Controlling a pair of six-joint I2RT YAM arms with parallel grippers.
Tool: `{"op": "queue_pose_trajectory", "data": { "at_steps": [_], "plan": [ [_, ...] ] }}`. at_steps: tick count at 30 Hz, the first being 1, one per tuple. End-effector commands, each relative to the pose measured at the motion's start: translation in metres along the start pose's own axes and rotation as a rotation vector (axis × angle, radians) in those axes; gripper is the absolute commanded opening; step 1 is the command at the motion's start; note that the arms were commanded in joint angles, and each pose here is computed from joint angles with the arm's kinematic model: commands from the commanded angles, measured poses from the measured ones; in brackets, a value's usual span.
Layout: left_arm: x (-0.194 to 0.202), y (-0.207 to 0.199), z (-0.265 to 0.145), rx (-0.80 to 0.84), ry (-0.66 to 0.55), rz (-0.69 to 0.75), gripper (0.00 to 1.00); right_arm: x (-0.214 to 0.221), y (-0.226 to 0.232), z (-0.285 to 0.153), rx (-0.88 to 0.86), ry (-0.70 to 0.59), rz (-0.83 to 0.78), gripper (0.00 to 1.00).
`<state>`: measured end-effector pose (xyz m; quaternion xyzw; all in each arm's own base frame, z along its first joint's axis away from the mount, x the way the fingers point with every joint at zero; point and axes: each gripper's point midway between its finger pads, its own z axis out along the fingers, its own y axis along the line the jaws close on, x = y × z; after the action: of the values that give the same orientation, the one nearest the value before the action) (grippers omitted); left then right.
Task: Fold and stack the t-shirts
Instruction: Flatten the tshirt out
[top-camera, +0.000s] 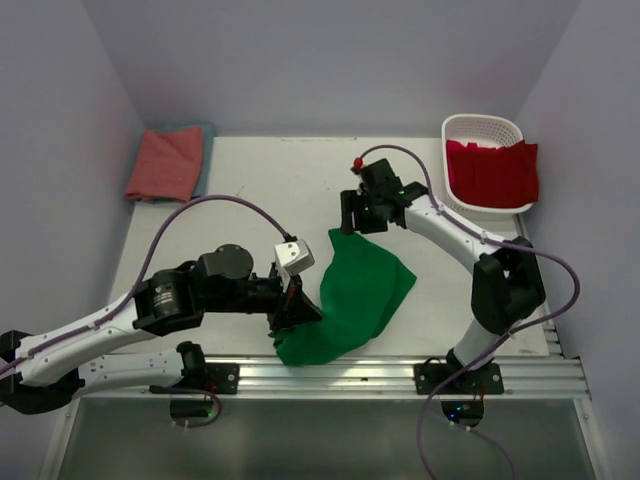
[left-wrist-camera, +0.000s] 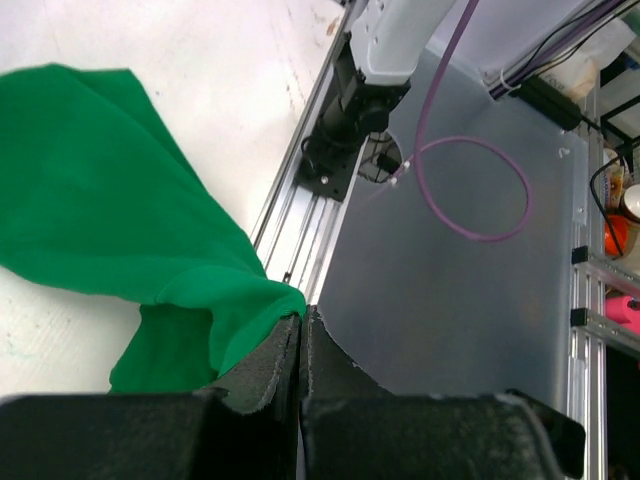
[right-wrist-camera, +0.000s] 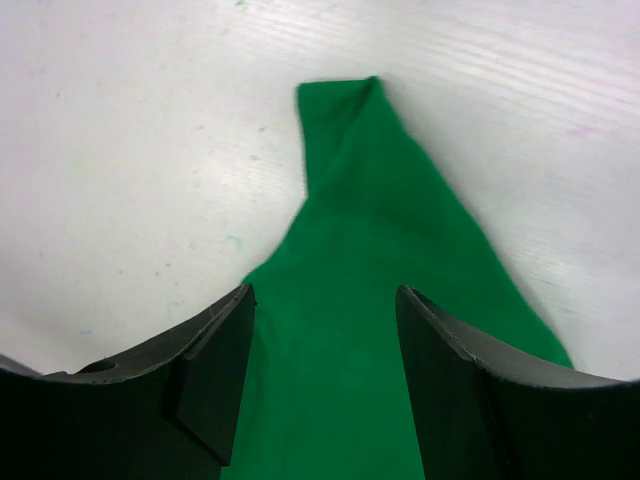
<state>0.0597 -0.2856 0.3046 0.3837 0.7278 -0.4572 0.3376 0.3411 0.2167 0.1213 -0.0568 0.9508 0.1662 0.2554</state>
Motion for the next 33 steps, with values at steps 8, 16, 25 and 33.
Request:
{"op": "queue_pose_trajectory", "data": {
  "at_steps": [8, 16, 25, 33],
  "plan": [
    [-0.017, -0.018, -0.02, 0.065, -0.099, -0.006, 0.0, 0.016, 0.042, 0.074, 0.063, 0.141, -0.161, 0.62],
    [-0.016, -0.016, -0.031, 0.047, -0.121, -0.011, 0.0, -0.005, 0.003, 0.097, 0.344, 0.103, -0.166, 0.6],
    [-0.01, -0.006, -0.041, -0.01, -0.139, -0.033, 0.0, 0.008, -0.006, 0.117, 0.378, 0.133, -0.148, 0.01],
    [-0.005, -0.001, -0.046, -0.032, -0.142, -0.063, 0.0, 0.017, -0.02, 0.12, 0.449, 0.175, -0.172, 0.33]
  ]
}}
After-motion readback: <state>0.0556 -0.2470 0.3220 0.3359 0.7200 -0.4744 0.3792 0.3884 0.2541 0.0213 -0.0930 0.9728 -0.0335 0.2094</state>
